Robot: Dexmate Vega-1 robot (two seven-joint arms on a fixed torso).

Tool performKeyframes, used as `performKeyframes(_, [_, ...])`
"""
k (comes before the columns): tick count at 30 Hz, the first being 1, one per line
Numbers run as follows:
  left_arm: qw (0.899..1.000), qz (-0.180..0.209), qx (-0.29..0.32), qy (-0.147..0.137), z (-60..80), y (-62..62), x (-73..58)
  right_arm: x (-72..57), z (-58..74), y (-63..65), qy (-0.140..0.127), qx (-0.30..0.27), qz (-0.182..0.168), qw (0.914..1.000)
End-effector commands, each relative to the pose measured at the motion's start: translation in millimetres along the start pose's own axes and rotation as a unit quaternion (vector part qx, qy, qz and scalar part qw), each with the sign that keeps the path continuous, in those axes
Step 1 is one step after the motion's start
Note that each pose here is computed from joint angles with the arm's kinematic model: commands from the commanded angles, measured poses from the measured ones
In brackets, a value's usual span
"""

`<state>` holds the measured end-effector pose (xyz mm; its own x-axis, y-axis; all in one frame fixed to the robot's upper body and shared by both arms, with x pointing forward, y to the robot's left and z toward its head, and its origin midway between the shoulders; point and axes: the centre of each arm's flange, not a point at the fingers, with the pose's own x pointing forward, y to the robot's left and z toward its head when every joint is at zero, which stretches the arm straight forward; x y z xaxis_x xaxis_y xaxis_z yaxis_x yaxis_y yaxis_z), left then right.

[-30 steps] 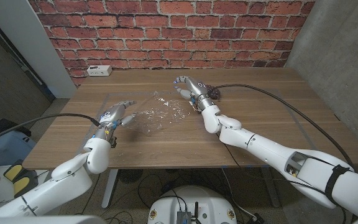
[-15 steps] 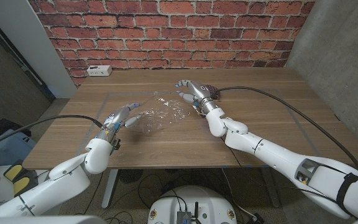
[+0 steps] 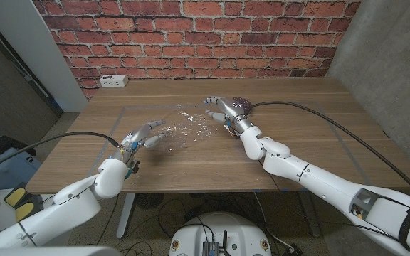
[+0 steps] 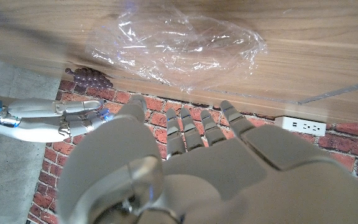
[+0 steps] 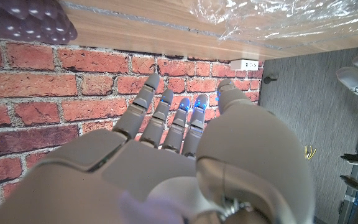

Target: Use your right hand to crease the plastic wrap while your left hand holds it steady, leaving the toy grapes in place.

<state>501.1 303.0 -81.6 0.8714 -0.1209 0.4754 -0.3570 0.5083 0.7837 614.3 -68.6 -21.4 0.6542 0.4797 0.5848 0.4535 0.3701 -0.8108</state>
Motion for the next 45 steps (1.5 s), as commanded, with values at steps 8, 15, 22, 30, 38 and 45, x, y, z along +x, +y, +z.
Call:
performKeyframes(8, [0.999, -0.038, -0.013, 0.011, -8.2, -4.9, -1.4, -16.3, -0.1, 5.0, 0.02, -0.028, 0.05, 0.9981])
performKeyframes(15, [0.998, -0.051, -0.015, 0.016, -11.1, -7.7, -0.1, -18.9, 0.8, 11.2, 0.042, -0.025, 0.064, 0.9967])
performKeyframes(22, [0.998, -0.057, -0.017, 0.016, -13.6, -9.1, 2.6, -19.2, 3.4, 18.2, 0.066, -0.023, 0.077, 0.9946])
performKeyframes(30, [0.998, -0.065, 0.0, 0.018, -13.1, -13.0, 7.6, -16.9, 4.5, 23.0, 0.086, -0.021, 0.09, 0.992])
performKeyframes(38, [0.997, -0.074, 0.019, 0.022, -13.0, -15.7, 13.6, -17.3, 2.2, 26.1, 0.12, -0.023, 0.084, 0.989])
performKeyframes(45, [0.996, -0.08, 0.034, 0.029, -13.3, -16.5, 19.2, -16.9, 1.5, 27.3, 0.13, -0.038, 0.082, 0.9874])
